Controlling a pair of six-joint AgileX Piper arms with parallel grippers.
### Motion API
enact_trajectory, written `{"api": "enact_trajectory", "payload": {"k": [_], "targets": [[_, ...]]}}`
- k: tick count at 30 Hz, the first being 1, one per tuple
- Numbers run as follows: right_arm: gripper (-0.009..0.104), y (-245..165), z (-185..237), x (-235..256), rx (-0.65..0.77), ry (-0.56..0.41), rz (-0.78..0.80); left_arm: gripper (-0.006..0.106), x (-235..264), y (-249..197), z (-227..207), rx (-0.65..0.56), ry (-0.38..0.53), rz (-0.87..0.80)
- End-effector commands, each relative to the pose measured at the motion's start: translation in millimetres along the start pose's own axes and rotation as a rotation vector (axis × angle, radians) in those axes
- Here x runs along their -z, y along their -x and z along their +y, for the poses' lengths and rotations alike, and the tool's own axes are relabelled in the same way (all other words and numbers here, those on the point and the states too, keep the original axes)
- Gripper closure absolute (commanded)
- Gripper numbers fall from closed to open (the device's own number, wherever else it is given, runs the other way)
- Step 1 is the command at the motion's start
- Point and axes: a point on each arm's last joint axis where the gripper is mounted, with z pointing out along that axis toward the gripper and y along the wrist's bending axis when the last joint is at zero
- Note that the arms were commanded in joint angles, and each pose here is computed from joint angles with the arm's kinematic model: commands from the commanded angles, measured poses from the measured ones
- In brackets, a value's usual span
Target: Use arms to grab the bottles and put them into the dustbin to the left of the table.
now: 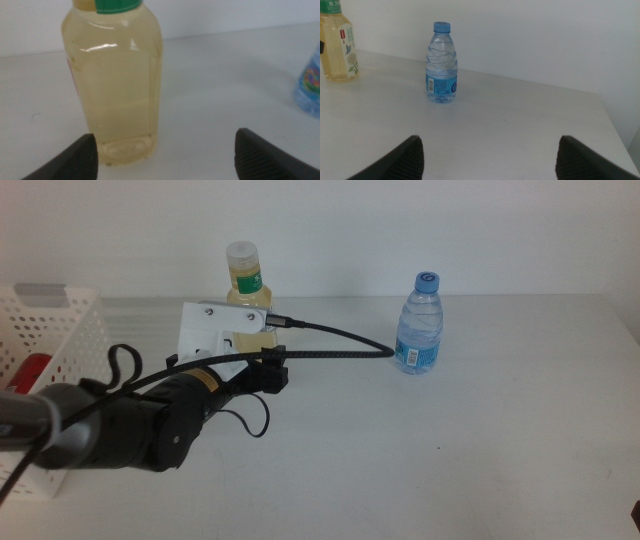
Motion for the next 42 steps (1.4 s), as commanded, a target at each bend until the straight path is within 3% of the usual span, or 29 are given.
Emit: {"api": "enact_trajectory", "payload": {"k": [1, 11, 31, 42], "targets": [[0.014, 15.5, -2.5, 4.7, 0.014, -0.027, -0.125, 0.01, -1.1, 28.4, -1.1, 0.035, 0.015, -0.176], [0.014, 15.5, -2.5, 4.7, 0.014, -0.027, -0.125, 0.01, -17.7, 39.0, 13.9, 0.007, 0.067, -0.208], [0.014, 15.5, -2.5, 4.7, 0.014, -0.027, -0.125, 0.01, -64.8, 35.3, 21.2, 0.026, 0.077, -0.221], [0.014, 15.5, -2.5, 4.7, 0.014, -0.027, -0.125, 0.015, -91.8, 35.7, 28.7, 0.028, 0.104, -0.341]]}}
